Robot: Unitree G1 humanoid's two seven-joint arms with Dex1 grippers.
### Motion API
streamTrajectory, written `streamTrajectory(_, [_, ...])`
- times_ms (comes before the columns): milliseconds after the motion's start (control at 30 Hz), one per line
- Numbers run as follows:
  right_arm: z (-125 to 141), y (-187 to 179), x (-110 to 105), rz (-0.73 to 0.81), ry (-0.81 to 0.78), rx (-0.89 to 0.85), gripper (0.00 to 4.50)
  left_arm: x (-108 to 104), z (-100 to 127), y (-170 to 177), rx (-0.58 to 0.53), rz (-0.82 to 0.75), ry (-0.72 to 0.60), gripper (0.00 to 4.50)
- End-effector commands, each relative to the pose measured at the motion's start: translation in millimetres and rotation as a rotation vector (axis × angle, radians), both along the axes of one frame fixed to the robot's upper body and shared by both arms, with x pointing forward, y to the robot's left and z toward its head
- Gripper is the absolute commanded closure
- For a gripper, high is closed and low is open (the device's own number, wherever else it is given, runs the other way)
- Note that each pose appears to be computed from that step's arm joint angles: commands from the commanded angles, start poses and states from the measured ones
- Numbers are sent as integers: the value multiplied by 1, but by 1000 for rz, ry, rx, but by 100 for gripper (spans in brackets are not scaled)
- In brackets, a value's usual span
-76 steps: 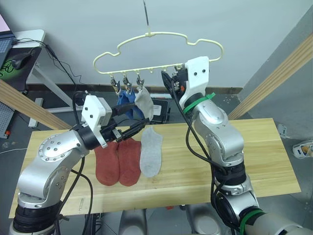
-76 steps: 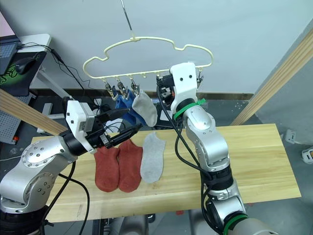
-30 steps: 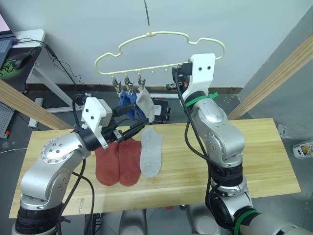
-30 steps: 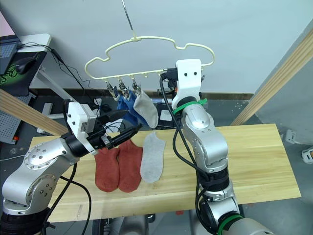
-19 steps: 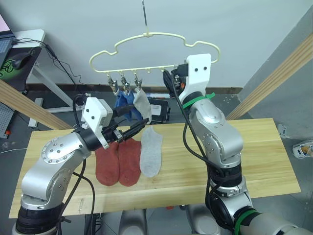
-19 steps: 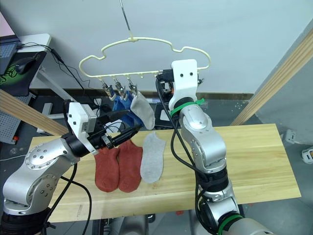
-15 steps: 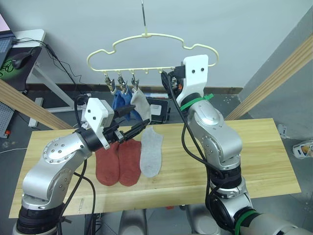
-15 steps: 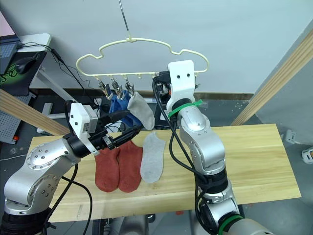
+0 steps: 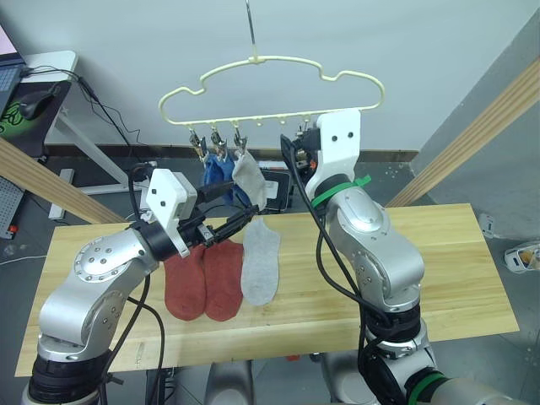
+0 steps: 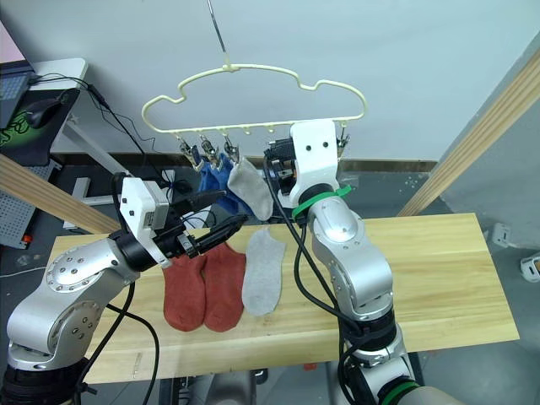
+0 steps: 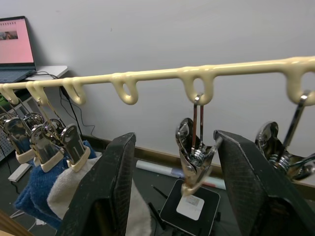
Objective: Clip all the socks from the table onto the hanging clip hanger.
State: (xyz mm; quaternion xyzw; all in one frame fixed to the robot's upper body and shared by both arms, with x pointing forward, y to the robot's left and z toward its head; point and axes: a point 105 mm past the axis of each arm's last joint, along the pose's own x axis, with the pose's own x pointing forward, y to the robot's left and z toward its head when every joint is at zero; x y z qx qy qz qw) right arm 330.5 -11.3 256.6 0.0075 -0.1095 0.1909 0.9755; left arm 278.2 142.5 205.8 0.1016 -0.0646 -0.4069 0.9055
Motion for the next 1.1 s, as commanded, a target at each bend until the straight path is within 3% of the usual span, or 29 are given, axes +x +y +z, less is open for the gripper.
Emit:
streamTrajectory(33, [12,-3,-10,-13,-49,31,189,-3,5,-4,-5,-20,-30,106])
streamTrajectory(1100, [17,18,-21,58,-50,73,189,-4,2,-2,-9,-22,-20,106])
